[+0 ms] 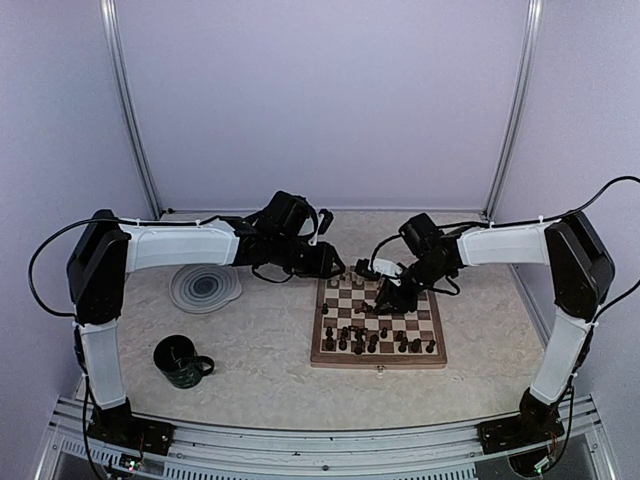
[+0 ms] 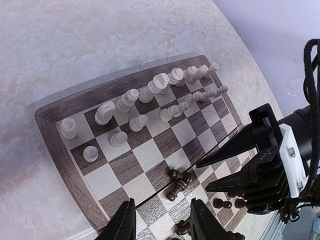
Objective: Set up the chess pieces on the board
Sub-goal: Pick up the king from f8.
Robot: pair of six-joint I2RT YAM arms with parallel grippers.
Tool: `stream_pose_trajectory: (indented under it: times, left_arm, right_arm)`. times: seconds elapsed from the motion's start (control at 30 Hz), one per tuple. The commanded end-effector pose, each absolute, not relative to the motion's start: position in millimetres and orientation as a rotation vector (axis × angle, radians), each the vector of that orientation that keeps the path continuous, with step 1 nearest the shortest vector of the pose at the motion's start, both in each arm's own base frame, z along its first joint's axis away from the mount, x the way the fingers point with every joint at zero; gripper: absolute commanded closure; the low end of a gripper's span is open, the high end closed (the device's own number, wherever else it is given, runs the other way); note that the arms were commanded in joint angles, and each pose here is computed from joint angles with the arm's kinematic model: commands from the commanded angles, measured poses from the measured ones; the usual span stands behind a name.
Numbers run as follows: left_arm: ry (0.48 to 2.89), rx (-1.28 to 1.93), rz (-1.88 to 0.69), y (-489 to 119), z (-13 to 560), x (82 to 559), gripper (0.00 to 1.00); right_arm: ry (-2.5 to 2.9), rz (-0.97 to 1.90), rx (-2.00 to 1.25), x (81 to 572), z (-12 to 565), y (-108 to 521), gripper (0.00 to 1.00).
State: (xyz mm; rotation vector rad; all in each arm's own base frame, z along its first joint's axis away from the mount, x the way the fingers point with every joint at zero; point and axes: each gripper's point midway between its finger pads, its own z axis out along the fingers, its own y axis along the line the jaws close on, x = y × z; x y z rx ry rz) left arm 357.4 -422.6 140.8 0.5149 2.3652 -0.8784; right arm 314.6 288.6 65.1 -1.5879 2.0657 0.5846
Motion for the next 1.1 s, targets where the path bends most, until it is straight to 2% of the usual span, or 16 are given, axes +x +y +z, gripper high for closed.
stream_pose_trajectory:
  times: [0.0,0.4,0.53,0.77,1.07]
  left_arm:
    - [2.310,0.449,-0.905,-414.3,164.5,364.0,0.62]
    - [2.287,0.396,-0.901,-403.5,169.4,365.7,0.61]
    - [2.291,0.383,-0.901,-398.7,168.7,366.0,0.61]
    - [2.293,0.392,-0.913,-397.3,166.3,361.9,0.61]
    - [2.288,0.456,-1.050,-419.4,160.9,347.2,0.61]
  right_arm:
    - [2.066,0.632,-1.575,316.9,68.5,300.8,0.67]
    - [2.077,0.638,-1.657,312.5,46.8,322.9,0.63]
    - [2.086,0.628,-1.698,306.4,34.7,326.1,0.68]
    - [2.064,0.616,-1.703,303.8,37.9,324.3,0.83]
    - [2.010,0.653,-1.664,299.6,60.2,323.4,0.86]
